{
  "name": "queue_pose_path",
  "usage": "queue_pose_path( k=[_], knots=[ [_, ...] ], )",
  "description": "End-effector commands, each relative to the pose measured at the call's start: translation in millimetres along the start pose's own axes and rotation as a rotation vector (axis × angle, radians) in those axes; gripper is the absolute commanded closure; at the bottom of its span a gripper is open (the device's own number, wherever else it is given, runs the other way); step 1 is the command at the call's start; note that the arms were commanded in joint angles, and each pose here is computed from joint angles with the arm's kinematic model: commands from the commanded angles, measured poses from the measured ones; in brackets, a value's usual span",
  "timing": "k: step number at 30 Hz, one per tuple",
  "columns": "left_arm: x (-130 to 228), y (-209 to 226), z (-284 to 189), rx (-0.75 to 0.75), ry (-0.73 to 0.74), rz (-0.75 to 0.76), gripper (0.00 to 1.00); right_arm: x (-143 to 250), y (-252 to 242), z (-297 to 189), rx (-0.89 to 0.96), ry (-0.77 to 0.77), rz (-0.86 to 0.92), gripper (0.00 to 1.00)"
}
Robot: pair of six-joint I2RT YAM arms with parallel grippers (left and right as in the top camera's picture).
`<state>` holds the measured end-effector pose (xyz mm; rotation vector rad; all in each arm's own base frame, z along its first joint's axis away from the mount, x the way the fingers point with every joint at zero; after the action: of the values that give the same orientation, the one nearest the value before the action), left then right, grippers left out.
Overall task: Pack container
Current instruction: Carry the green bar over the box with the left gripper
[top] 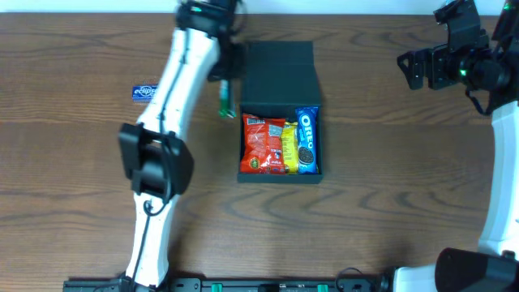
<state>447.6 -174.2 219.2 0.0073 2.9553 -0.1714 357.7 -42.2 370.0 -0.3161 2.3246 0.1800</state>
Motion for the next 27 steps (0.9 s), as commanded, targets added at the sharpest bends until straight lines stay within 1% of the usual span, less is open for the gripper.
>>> queue_pose_path(
  k=[1,6,8,12,19,24,27],
  knots=[
    [17,-41,-6,0.043,0.009,0.045,0.94,0,-6,-2,0.028,-0.003,-0.008,0.01],
    [46,-89,-4,0.039,0.025,0.152,0.94,0,-9,-2,0.064,0.001,-0.010,0.01],
    [58,-102,-1,-0.003,0.020,0.147,0.94,-1,-10,-2,0.068,-0.007,-0.015,0.01],
    [79,-120,11,-0.028,0.055,0.107,0.94,-3,-12,-3,0.075,-0.018,-0.016,0.01],
    [98,-132,31,-0.035,0.101,0.055,0.94,-2,-12,-3,0.075,-0.017,-0.016,0.01],
    [100,-130,36,-0.052,0.113,-0.024,0.94,-2,-12,-3,0.074,-0.017,-0.016,0.01],
    [101,-130,40,-0.051,0.118,-0.036,0.94,-2,-12,-3,0.074,-0.017,-0.016,0.01]
  ],
)
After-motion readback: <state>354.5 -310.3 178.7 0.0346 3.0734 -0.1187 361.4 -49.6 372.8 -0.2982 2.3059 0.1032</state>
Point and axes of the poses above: each gripper's point midway between its finger pads, its own z axis out along the fingers, its own y axis along the line the jaws close on, x = y × z, the point moved 9 cm from there along -z, back along the fingers, and after that the axes turned 2 degrees about z, right-handed, at the moved point
